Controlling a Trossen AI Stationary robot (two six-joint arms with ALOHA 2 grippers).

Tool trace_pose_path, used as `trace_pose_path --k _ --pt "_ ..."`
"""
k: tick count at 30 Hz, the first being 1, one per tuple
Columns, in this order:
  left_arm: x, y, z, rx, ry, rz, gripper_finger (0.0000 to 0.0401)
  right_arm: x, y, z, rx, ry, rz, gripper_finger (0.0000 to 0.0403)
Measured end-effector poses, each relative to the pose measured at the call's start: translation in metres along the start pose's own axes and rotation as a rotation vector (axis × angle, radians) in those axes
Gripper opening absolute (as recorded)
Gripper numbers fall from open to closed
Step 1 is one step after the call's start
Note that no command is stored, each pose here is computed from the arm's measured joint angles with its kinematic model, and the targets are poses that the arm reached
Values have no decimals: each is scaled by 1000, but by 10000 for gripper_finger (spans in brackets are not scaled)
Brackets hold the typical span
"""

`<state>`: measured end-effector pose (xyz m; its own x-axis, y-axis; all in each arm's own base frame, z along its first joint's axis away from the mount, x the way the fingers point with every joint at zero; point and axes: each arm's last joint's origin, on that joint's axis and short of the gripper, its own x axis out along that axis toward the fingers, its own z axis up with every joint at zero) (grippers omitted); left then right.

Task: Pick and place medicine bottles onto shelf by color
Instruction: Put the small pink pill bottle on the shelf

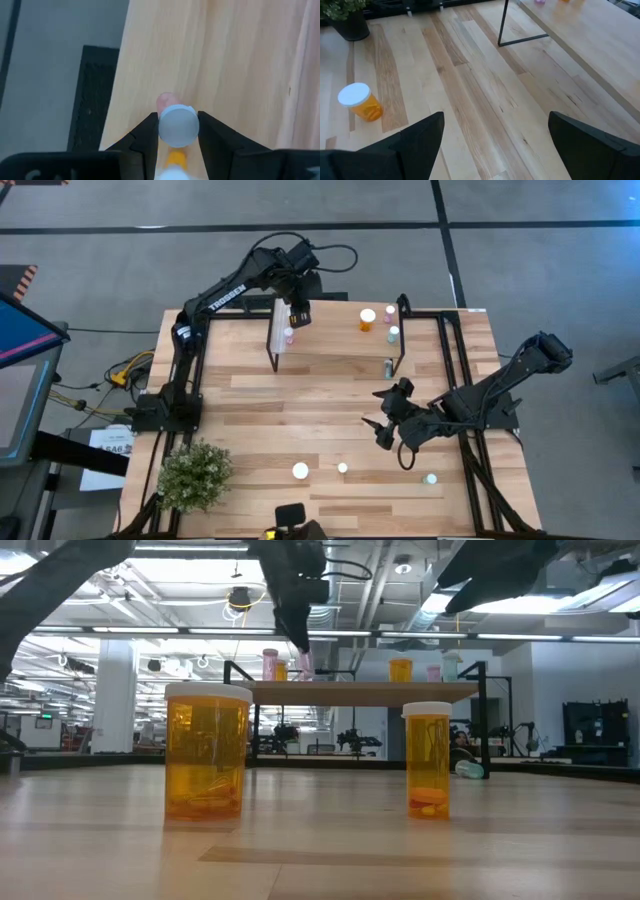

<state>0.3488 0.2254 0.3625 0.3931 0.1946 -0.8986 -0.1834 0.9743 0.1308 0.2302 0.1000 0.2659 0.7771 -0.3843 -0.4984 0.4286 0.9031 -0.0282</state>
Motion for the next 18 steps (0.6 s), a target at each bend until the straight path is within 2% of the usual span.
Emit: trace_pose_path --k 10,18 --pt "1 -2 1 -3 -33 -81 103 0 0 0 11 2 3 377" --pt "8 2 -5 -44 25 -95 103 0 1 0 30 20 37 377"
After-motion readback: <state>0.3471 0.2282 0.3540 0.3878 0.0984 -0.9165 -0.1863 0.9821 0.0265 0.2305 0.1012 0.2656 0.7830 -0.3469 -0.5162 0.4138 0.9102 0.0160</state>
